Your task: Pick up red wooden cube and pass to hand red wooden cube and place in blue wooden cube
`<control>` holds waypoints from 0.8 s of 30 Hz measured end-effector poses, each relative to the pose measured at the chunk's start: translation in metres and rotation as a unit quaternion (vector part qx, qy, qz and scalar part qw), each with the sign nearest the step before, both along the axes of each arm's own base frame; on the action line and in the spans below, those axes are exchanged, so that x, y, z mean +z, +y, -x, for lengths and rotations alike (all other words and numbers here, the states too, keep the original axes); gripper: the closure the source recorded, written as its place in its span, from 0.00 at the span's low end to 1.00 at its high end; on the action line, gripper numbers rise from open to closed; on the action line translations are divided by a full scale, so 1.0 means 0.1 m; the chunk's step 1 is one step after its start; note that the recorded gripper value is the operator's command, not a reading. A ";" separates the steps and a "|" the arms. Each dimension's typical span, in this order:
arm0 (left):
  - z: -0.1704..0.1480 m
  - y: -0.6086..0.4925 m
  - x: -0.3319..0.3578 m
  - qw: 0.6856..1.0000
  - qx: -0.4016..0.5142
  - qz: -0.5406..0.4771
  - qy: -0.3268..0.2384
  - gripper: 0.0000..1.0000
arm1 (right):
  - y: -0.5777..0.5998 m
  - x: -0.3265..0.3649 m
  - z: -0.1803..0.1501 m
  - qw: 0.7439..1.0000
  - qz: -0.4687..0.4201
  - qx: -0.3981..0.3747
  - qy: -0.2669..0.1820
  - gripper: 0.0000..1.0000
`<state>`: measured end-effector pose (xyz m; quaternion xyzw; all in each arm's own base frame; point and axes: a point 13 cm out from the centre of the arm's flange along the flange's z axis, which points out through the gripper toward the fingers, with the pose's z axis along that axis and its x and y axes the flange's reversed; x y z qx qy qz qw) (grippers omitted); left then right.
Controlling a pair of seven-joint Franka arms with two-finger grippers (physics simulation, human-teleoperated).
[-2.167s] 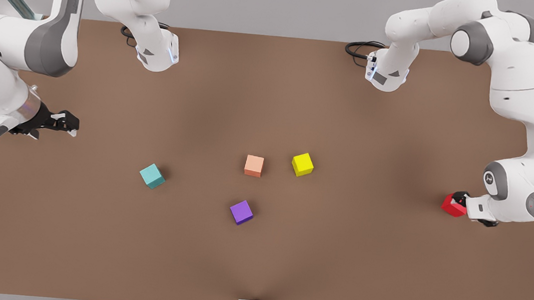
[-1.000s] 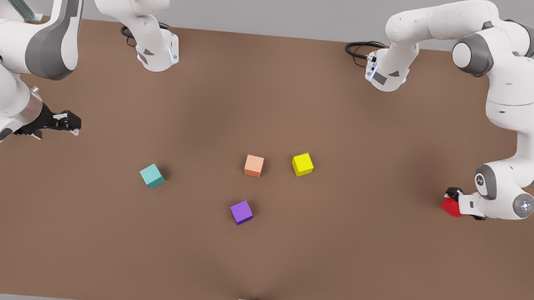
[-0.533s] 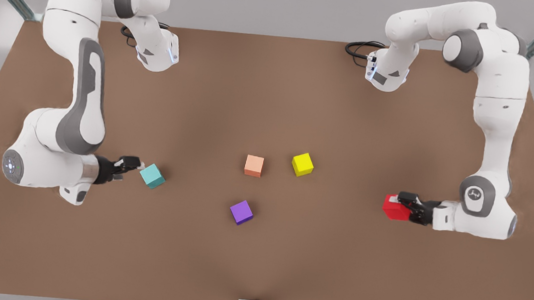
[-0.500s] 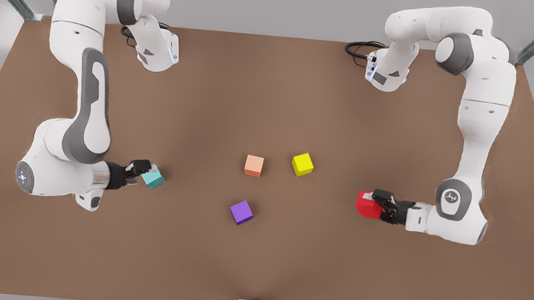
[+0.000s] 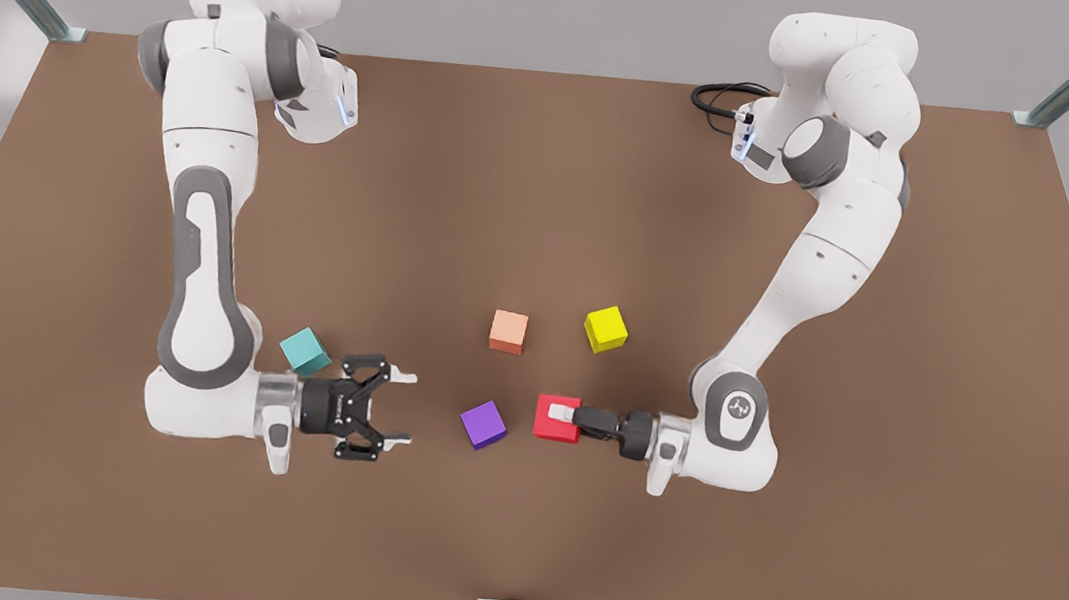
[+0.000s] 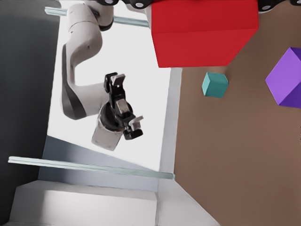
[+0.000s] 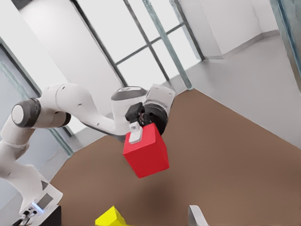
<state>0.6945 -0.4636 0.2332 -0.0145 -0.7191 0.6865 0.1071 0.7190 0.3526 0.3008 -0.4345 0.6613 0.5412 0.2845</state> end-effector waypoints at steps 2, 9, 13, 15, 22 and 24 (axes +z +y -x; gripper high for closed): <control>-0.03 0.00 0.00 1.000 0.008 -0.001 0.021 0.45 | 0.26 -0.09 0.00 0.999 -0.013 -0.011 -0.029 0.00; -0.04 -0.04 -0.01 0.998 0.016 -0.008 0.068 0.45 | 0.73 -0.34 -0.06 0.992 -0.038 -0.043 -0.113 0.00; -0.02 -0.08 -0.01 0.996 0.015 -0.012 0.086 0.45 | 0.92 -0.41 0.01 0.987 -0.052 -0.043 -0.143 0.00; -0.02 -0.08 -0.01 0.995 0.016 -0.014 0.094 0.45 | 0.95 -0.48 0.04 0.986 -0.055 -0.042 -0.154 0.00; 0.01 -0.09 -0.07 0.994 0.013 -0.020 0.105 0.45 | 1.08 -0.55 0.12 0.978 -0.061 -0.033 -0.198 0.00; 0.02 -0.09 -0.09 0.994 0.013 -0.021 0.102 0.45 | 1.14 -0.60 0.14 0.976 -0.063 -0.031 -0.206 0.00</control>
